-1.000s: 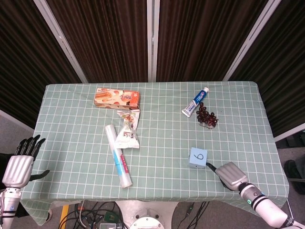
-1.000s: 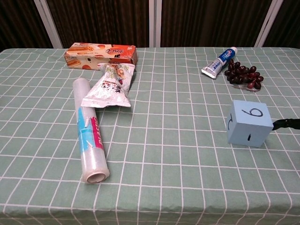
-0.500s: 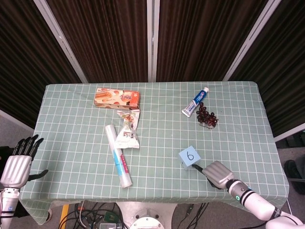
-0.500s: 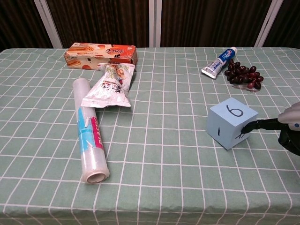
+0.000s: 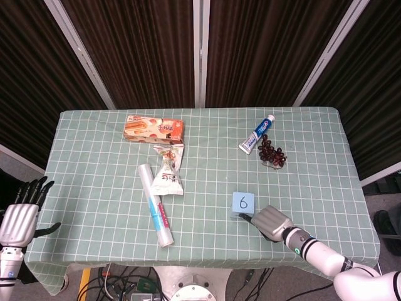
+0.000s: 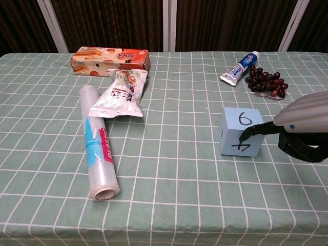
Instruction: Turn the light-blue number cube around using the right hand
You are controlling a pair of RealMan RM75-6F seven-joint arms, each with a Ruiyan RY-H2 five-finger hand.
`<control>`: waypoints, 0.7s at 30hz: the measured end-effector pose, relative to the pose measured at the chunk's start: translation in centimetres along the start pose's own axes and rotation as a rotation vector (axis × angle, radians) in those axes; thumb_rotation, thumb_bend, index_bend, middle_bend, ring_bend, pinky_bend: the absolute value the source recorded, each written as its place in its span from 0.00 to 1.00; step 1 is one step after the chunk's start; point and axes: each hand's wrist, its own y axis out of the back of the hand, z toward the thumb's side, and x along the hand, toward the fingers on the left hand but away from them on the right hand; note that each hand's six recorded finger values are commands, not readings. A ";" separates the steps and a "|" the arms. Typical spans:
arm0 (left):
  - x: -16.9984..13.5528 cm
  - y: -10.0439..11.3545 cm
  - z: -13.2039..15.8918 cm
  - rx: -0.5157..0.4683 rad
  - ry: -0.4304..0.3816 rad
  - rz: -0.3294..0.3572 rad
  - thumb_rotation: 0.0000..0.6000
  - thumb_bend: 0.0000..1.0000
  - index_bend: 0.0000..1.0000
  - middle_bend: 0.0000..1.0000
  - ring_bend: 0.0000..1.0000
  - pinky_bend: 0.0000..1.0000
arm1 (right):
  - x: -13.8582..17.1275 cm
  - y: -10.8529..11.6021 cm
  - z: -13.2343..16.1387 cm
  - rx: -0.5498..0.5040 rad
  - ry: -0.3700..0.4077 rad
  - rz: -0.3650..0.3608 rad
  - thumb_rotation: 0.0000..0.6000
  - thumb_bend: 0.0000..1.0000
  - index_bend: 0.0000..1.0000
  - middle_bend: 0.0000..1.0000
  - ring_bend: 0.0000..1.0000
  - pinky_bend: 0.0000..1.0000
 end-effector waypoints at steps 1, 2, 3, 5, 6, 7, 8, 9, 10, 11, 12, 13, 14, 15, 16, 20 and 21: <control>0.0 0.0 0.0 0.000 0.001 0.000 1.00 0.00 0.08 0.00 0.00 0.00 | -0.1 0.3 0.1 0.008 0.001 0.003 1.00 1.00 0.06 0.94 0.82 0.76; 0.0 0.0 -0.1 0.000 0.002 0.000 1.00 0.00 0.08 0.00 0.00 0.00 | -0.2 0.8 0.2 0.021 0.003 0.008 1.00 1.00 0.06 0.94 0.82 0.76; 0.0 0.0 -0.1 -0.001 0.002 -0.001 1.00 0.00 0.08 0.00 0.00 0.00 | -0.3 1.1 0.3 0.031 0.004 0.012 1.00 1.00 0.06 0.94 0.82 0.76; 0.1 0.0 -0.1 -0.002 0.002 -0.001 1.00 0.00 0.08 0.00 0.00 0.00 | -0.5 1.7 0.4 0.050 0.004 0.023 1.00 1.00 0.06 0.94 0.82 0.76; 0.1 0.0 -0.1 -0.002 0.001 -0.001 1.00 0.00 0.08 0.00 0.00 0.00 | -0.6 2.1 0.5 0.062 0.003 0.030 1.00 1.00 0.06 0.94 0.82 0.76; 0.1 0.0 -0.1 -0.002 0.000 -0.001 1.00 0.00 0.08 0.00 0.00 0.00 | -0.8 2.3 0.6 0.071 0.003 0.037 1.00 1.00 0.06 0.94 0.82 0.76; 0.1 0.0 -0.1 -0.002 -0.001 0.000 1.00 0.00 0.08 0.00 0.00 0.00 | -0.9 2.6 0.7 0.079 0.002 0.044 1.00 1.00 0.06 0.94 0.82 0.76; 0.1 0.0 -0.1 -0.002 -0.001 0.000 1.00 0.00 0.08 0.00 0.00 0.00 | -1.1 2.9 0.8 0.089 0.001 0.053 1.00 1.00 0.06 0.94 0.82 0.76; 0.1 0.0 -0.1 -0.002 -0.001 0.000 1.00 0.00 0.08 0.00 0.00 0.00 | -1.2 3.1 0.9 0.097 -0.001 0.061 1.00 1.00 0.06 0.94 0.82 0.76; 0.1 0.1 -0.1 -0.002 0.000 0.001 1.00 0.00 0.08 0.00 0.00 0.00 | -1.4 3.3 0.9 0.105 -0.003 0.068 1.00 1.00 0.06 0.94 0.82 0.76; 0.1 0.1 -0.1 -0.002 0.001 0.001 1.00 0.00 0.08 0.00 0.00 0.00 | -1.6 3.6 1.0 0.115 -0.006 0.077 1.00 1.00 0.06 0.94 0.82 0.76; 0.2 0.1 -0.2 -0.002 0.002 0.001 1.00 0.00 0.08 0.00 0.00 0.00 | -1.7 3.8 1.1 0.123 -0.009 0.084 1.00 1.00 0.06 0.94 0.82 0.76; 0.1 0.1 -0.2 -0.002 0.003 0.001 1.00 0.00 0.08 0.00 0.00 0.00 | -1.9 3.9 1.1 0.129 -0.013 0.090 1.00 1.00 0.06 0.94 0.82 0.76; 0.1 0.1 -0.3 -0.002 0.004 0.001 1.00 0.00 0.08 0.00 0.00 0.00 | -2.1 4.2 1.2 0.136 -0.018 0.097 1.00 1.00 0.06 0.94 0.82 0.76; 0.1 0.1 -0.3 -0.003 0.005 0.000 1.00 0.00 0.08 0.00 0.00 0.00 | -2.3 4.3 1.3 0.139 -0.021 0.103 1.00 1.00 0.06 0.94 0.82 0.76; 0.2 0.1 -0.5 -0.005 0.006 -0.001 1.00 0.00 0.08 0.00 0.00 0.00 | -3.1 4.9 1.4 0.136 -0.038 0.121 1.00 1.00 0.06 0.94 0.82 0.76; 0.1 0.1 -0.5 -0.005 0.006 -0.001 1.00 0.00 0.08 0.00 0.00 0.00 | -3.4 5.1 1.4 0.132 -0.045 0.124 1.00 1.00 0.06 0.94 0.82 0.76</control>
